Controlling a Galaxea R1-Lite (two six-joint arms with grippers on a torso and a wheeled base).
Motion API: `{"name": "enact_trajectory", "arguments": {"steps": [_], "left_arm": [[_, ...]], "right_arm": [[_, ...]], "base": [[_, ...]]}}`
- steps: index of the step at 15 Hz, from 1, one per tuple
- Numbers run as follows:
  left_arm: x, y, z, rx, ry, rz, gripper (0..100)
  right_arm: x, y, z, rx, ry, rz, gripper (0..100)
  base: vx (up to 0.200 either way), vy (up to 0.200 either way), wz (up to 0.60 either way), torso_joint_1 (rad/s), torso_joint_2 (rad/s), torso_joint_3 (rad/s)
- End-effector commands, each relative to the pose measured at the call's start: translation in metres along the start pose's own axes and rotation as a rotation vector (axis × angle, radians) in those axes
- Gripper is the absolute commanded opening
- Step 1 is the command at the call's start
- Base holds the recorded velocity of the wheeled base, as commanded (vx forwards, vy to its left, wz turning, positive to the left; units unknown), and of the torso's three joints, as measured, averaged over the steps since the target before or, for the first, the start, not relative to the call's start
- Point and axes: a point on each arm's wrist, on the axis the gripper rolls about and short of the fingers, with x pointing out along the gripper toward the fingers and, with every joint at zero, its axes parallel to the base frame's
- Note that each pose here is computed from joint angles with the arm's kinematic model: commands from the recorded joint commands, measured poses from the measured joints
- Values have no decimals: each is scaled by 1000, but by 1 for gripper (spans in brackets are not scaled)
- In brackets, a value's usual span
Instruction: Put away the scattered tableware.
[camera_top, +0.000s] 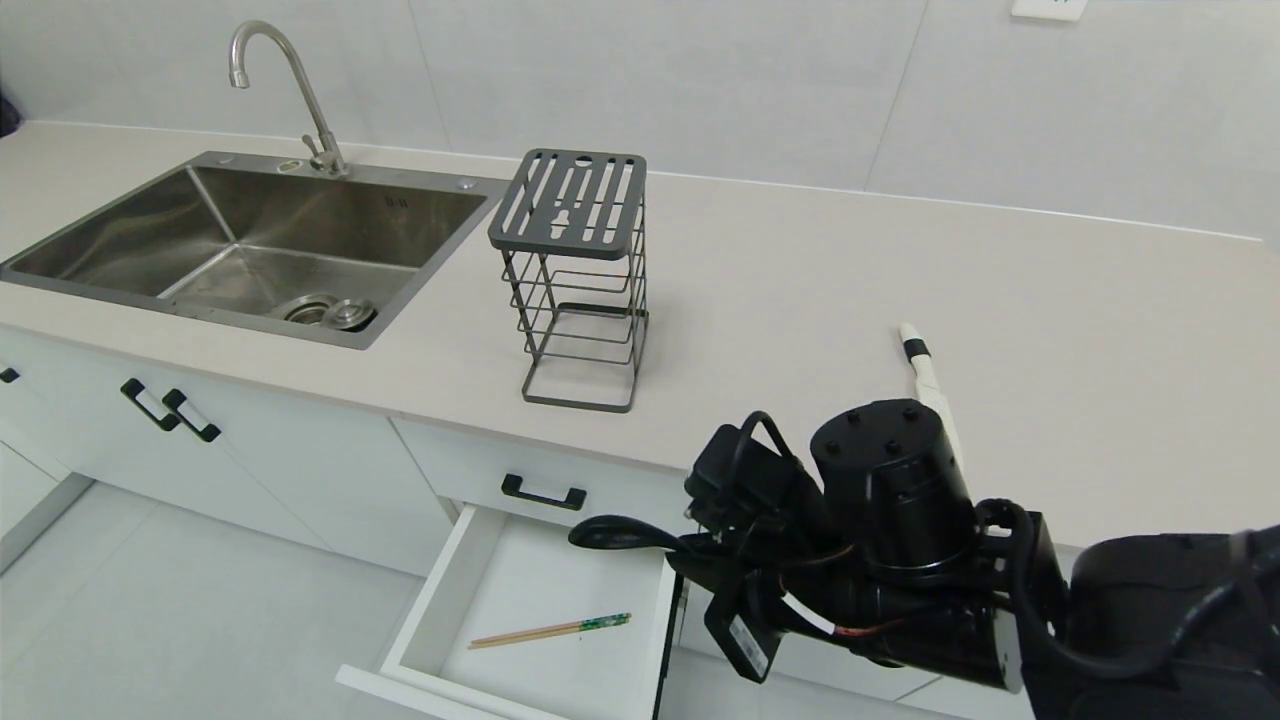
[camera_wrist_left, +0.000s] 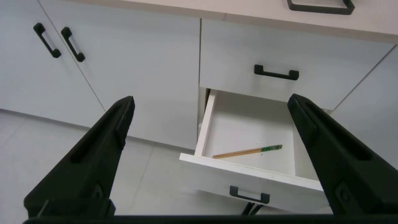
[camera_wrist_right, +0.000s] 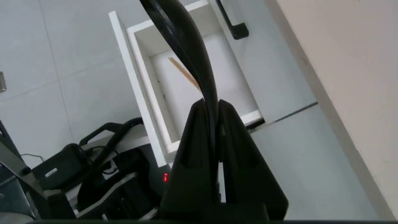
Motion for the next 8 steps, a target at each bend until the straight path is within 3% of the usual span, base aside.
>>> {"name": "enact_trajectory", "arguments": {"steps": [1, 8], "left_arm": [[0, 0, 0, 0, 1, 0, 100], [0, 0, 0, 0, 1, 0, 100]], "right_arm": [[15, 5, -2, -9, 20, 17, 0], [34, 16, -6, -26, 52, 57, 0]], "base": [[0, 0, 0, 0, 0, 0], [0, 0, 0, 0, 0, 0]]}}
